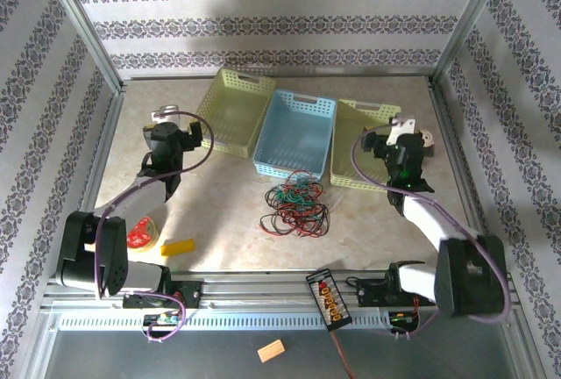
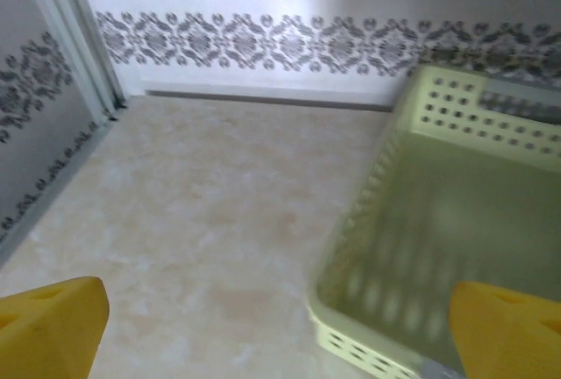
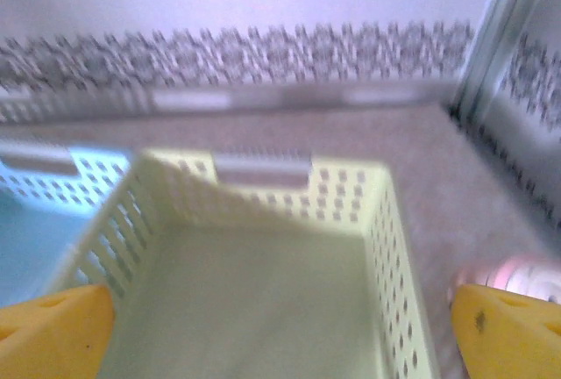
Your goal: Untangle the cables
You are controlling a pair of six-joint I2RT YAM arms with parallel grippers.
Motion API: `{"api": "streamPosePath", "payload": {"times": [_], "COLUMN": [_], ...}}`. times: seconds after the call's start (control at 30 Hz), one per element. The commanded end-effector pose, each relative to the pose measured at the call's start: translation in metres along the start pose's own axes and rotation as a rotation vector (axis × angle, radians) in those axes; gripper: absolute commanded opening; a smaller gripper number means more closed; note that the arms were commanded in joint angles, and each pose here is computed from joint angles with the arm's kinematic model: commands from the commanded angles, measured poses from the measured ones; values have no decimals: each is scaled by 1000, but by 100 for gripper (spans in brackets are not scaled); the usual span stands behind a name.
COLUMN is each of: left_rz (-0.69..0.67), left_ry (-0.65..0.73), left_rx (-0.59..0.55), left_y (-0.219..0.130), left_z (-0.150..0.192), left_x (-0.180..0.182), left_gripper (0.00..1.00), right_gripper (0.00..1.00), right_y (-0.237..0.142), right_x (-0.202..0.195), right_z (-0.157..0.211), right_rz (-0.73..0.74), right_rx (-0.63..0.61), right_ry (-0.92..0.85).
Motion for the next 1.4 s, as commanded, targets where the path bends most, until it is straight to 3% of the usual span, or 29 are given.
{"api": "streamPosePath", "payload": {"times": [0.0, 0.17, 0.23, 0.33, 0.53, 0.7, 0.97, 1.07, 1.27, 1.37], "left_rz": [111, 447, 651, 800, 917, 936, 975, 983, 1003, 1014], "left_ry": [-48, 36, 38, 158, 318, 361, 369, 381, 389, 388], "left_rx": [168, 225, 300, 407, 528, 556, 561, 569, 577, 574], "left_y": [-10, -42, -59, -82, -113, -119, -122, -122, -120, -119], "left_z": [33, 48, 61, 83, 111, 119, 122, 125, 128, 127], "left_x": [-34, -125, -161, -189, -200, -203, -224, -230, -239, -244], "left_gripper": [99, 99, 99, 99, 99, 99, 99, 99, 99, 99], "right_gripper": [98, 97, 93, 84, 80, 72, 68, 53, 2, 0], "right_y": [-21, -56, -70, -86, -89, -68, -41, -37, -41, -48], "right_x": [30, 119, 142, 157, 164, 172, 184, 189, 194, 193], "right_z": [9, 39, 60, 91, 108, 116, 120, 119, 117, 109], "right_rz": [3, -281, -382, -470, -512, -476, -468, -489, -528, -541], "right_rx": [163, 364, 504, 703, 788, 817, 801, 800, 802, 773], "right_ry": [-91, -288, -351, -412, -476, -518, -565, -543, -525, -511]}}
Point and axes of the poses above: each hand's point on the last joint's axis, 136 mm out from that joint toward the fingers, its own y axis out along the fingers, its own x axis along the line the jaws close on, z = x × y, the point moved 3 cm from there along -y, back along the fingers, and after that the axes turned 7 degrees about y, right-handed, at the moved point
